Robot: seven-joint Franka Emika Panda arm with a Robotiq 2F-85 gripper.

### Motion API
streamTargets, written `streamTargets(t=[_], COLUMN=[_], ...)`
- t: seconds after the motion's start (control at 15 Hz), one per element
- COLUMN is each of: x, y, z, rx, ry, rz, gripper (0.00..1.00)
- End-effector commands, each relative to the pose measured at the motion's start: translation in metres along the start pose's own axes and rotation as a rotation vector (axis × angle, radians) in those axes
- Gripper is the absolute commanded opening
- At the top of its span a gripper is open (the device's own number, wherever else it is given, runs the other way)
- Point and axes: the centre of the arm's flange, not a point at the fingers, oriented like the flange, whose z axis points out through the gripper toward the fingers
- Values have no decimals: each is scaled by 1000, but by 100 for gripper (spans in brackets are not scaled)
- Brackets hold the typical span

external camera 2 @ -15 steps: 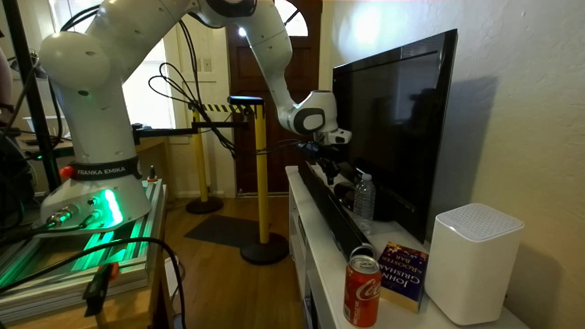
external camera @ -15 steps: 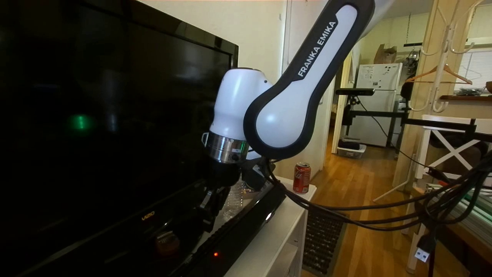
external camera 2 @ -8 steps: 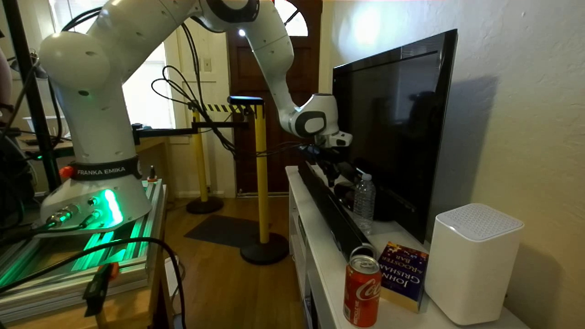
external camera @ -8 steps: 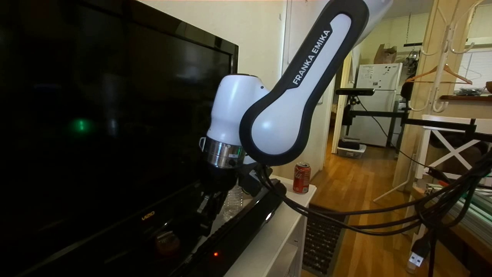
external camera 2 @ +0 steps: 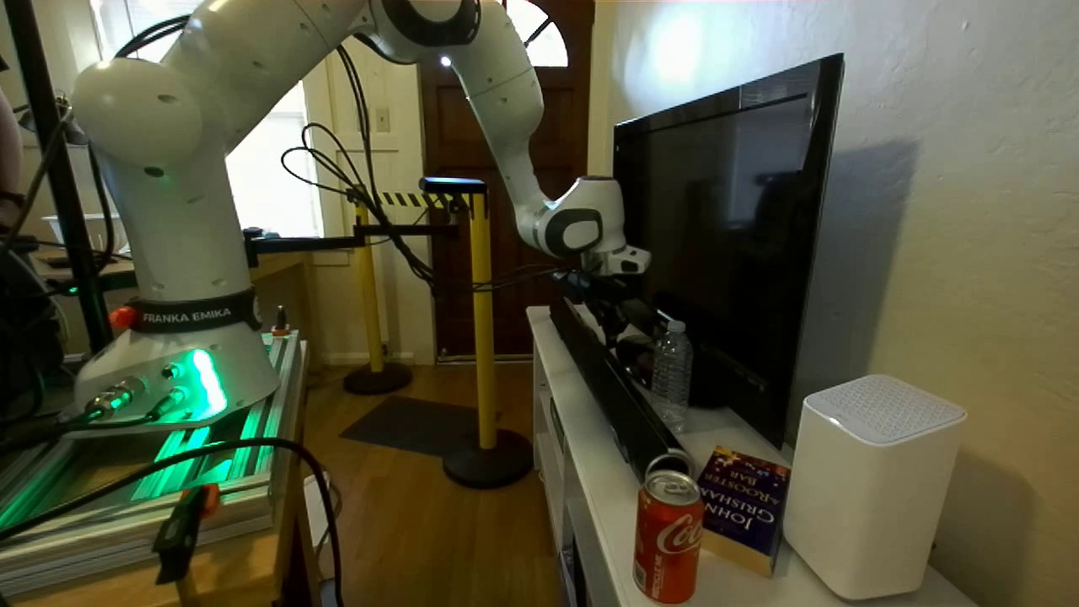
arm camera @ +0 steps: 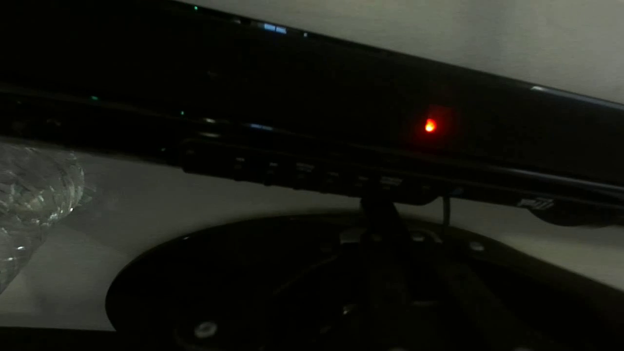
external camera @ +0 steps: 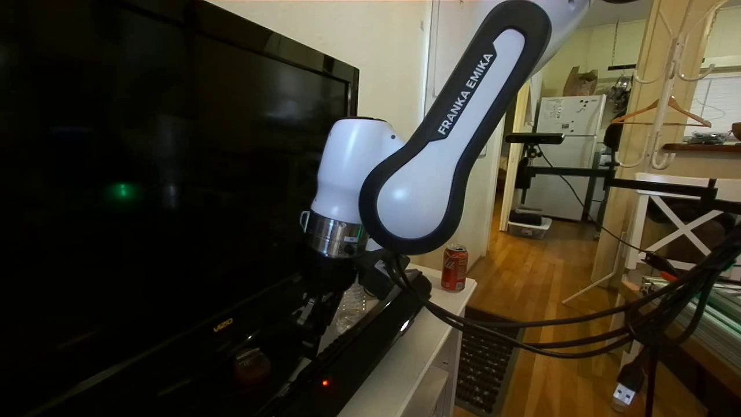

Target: Press a button on the speaker

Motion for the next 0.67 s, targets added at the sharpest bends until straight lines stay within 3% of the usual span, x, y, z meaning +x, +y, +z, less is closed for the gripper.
streamTargets(t=[0.0,0.27,0.6], x=[-4,-12,5], y=[-5,-6,-4], z=[13,20,-2], rx=[16,18,4], ry=[-41,-74,-1], rz=[-14,-23,-19], gripper=[0,0,0])
